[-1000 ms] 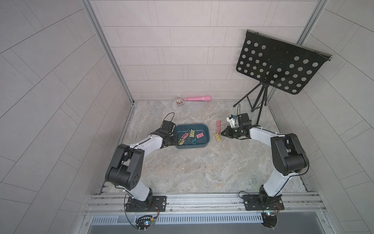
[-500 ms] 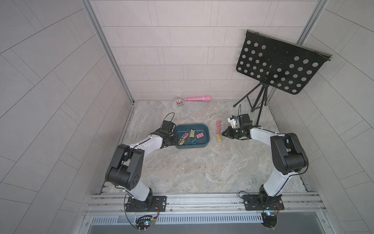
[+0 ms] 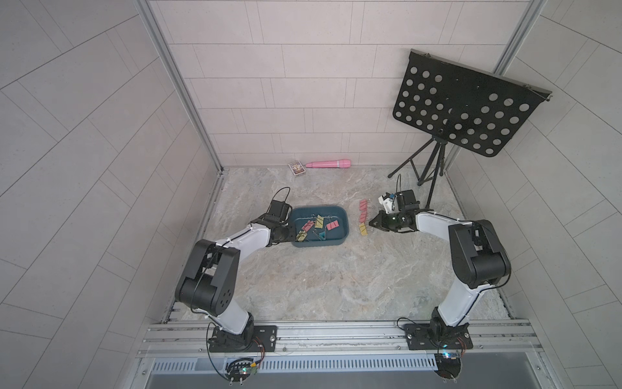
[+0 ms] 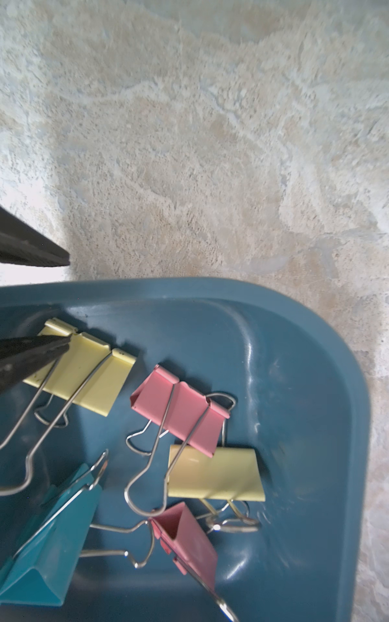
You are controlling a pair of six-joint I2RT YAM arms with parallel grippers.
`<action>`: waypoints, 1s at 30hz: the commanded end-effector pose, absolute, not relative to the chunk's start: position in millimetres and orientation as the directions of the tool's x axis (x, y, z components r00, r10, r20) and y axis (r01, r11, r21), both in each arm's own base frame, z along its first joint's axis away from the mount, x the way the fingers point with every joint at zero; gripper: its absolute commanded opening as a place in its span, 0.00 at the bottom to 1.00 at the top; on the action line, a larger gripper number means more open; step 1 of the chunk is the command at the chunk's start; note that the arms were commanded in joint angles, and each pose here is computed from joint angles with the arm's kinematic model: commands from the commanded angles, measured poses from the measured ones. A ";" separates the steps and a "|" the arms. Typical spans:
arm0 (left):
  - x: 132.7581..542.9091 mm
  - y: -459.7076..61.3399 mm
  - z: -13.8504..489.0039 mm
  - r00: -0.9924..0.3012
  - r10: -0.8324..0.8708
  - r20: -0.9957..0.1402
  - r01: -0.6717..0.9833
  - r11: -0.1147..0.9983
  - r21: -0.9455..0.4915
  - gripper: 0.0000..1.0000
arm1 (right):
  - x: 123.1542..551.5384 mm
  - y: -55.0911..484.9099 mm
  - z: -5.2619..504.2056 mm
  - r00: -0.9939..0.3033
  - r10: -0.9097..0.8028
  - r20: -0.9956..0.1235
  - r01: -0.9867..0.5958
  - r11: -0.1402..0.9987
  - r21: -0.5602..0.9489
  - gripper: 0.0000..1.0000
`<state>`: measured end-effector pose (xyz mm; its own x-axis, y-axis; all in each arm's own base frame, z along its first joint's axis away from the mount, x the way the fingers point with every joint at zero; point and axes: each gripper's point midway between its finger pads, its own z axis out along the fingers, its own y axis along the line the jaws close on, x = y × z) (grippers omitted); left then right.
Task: Take out the binder clips from the storage box
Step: Place the binder clip at the center of the board.
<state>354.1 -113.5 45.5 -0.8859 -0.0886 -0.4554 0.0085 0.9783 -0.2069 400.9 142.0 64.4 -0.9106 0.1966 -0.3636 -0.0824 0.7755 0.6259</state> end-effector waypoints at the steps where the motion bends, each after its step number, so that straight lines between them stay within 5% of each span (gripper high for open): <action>1: 347.0 -107.6 38.5 -0.899 -0.092 -0.429 -0.009 0.982 -0.190 0.42 | 398.8 141.3 58.7 -0.916 0.198 -0.350 -0.073 0.774 0.630 0.06; 12: 346.4 -106.6 39.4 -0.898 -0.092 -0.431 -0.010 0.982 -0.188 0.42 | 400.6 132.8 79.4 -0.904 0.175 -0.389 -0.096 0.805 0.585 0.26; 20: 346.5 -107.3 40.2 -0.896 -0.091 -0.435 -0.008 0.982 -0.190 0.42 | 408.9 132.0 141.6 -0.862 0.105 -0.497 -0.186 0.845 0.501 0.30; 30: 347.0 -108.0 41.2 -0.895 -0.094 -0.436 -0.007 0.980 -0.197 0.42 | 407.1 210.3 170.4 -0.822 -0.078 -0.564 -0.391 0.798 0.459 0.31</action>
